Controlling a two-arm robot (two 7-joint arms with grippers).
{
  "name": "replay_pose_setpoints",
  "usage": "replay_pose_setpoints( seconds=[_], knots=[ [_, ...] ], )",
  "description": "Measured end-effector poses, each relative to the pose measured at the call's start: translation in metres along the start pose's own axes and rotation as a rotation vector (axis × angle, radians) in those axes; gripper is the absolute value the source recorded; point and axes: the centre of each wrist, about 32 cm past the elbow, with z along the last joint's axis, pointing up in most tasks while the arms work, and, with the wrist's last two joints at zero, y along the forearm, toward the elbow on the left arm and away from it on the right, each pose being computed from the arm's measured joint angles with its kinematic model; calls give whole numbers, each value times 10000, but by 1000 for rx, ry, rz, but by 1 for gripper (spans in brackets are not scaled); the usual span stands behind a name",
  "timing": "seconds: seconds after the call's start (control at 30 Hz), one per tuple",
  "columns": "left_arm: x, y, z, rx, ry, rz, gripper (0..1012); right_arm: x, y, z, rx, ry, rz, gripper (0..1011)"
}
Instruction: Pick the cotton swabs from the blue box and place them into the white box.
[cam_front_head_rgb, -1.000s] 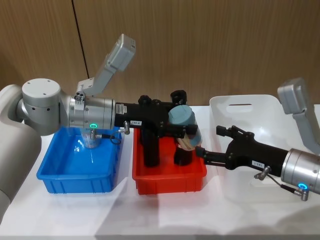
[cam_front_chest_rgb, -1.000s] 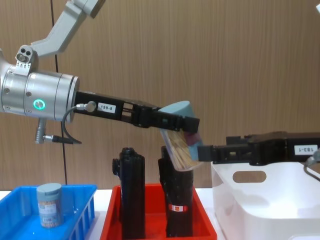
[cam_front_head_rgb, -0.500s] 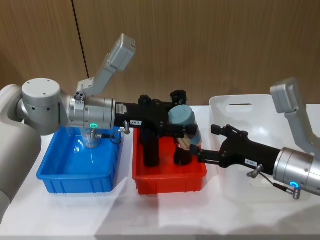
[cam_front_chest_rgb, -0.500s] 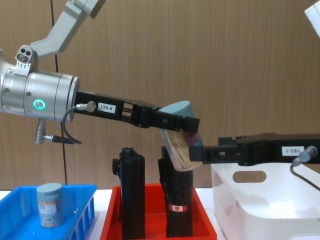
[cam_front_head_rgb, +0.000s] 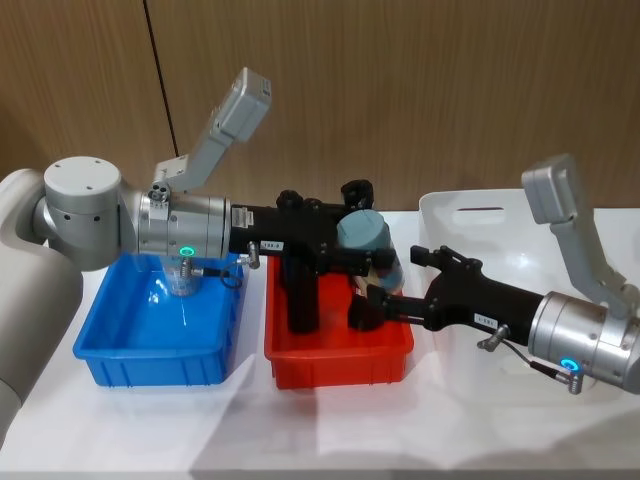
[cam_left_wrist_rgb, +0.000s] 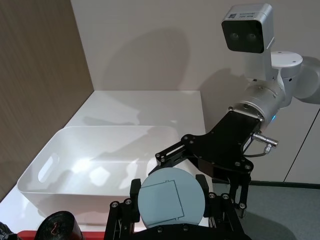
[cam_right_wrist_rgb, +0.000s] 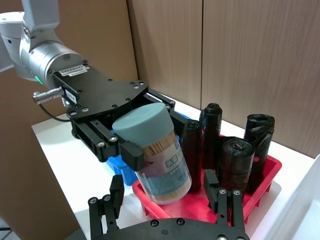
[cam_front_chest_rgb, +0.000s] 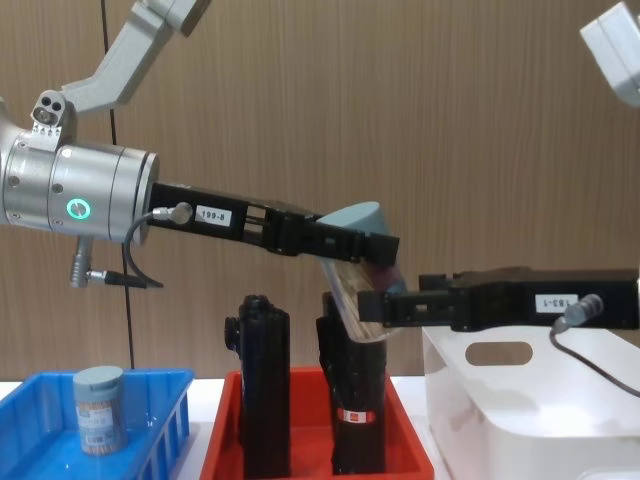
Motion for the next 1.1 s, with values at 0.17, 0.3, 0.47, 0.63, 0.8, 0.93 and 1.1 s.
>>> replay_pose_setpoints(
  seconds=[0.17,0.3,0.47,0.63,0.8,0.93,1.1],
  knots=[
    [0,0,0,0,0,0,670,-1,57,-5,6,-2,-9,1002],
    [0,0,0,0,0,0,670,0,102,-3,9,-5,-15,1002],
    [0,0,0,0,0,0,671,4,161,1,11,-8,-20,1002],
    [0,0,0,0,0,0,671,6,206,8,8,-12,-20,1002],
    [0,0,0,0,0,0,670,7,248,12,2,-18,-16,1002],
    [0,0,0,0,0,0,670,6,269,13,-5,-23,-8,1002],
    [0,0,0,0,0,0,670,6,282,12,-12,-27,2,1002]
  ],
)
